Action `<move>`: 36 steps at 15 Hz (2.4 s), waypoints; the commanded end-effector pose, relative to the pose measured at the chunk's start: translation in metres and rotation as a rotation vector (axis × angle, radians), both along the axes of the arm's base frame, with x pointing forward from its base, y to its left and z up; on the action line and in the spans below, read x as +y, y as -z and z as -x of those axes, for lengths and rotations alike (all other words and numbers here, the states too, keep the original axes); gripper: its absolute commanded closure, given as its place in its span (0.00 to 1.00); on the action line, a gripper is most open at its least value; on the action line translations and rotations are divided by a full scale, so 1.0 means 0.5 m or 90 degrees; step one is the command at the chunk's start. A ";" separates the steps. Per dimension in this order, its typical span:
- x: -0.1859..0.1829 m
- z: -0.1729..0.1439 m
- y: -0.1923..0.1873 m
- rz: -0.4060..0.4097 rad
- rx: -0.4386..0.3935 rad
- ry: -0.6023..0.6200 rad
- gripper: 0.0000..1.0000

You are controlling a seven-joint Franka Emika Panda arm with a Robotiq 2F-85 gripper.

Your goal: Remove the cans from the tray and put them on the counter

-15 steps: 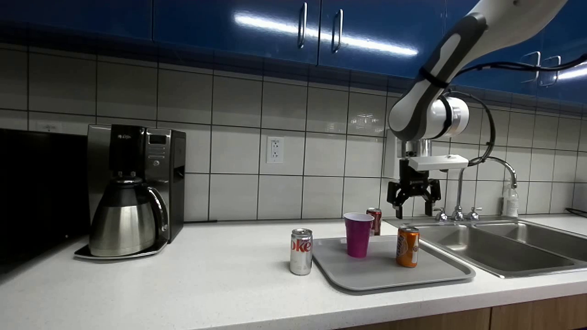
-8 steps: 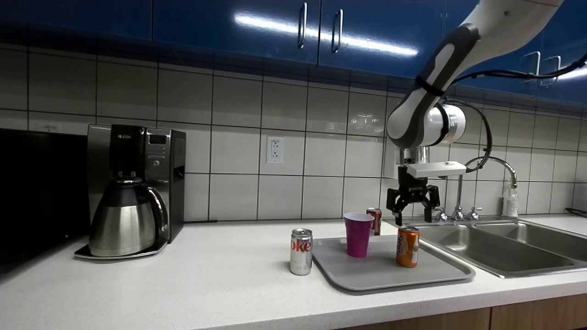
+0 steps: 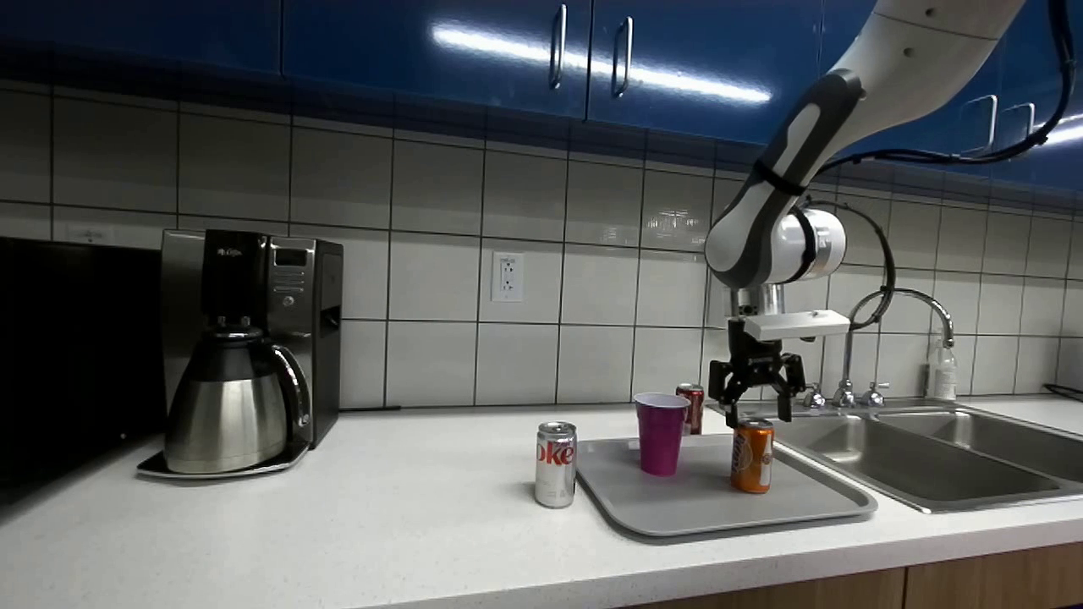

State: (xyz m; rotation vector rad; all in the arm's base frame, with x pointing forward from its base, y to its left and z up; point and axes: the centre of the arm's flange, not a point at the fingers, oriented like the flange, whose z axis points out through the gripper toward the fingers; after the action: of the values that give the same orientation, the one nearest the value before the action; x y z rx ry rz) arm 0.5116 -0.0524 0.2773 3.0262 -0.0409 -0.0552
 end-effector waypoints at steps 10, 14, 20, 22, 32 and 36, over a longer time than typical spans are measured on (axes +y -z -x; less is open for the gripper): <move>0.015 -0.034 0.059 0.024 0.029 -0.014 0.00; 0.016 -0.036 0.069 0.024 0.035 -0.014 0.00; 0.015 -0.041 0.069 0.024 0.034 -0.016 0.49; 0.016 -0.042 0.068 0.023 0.033 -0.016 0.61; 0.015 -0.069 0.026 0.024 0.017 -0.013 0.61; 0.017 -0.093 -0.004 0.025 -0.005 -0.017 0.61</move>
State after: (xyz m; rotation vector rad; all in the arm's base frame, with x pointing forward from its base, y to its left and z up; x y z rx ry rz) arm 0.5450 -0.0460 0.2605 3.0038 0.0067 -0.0609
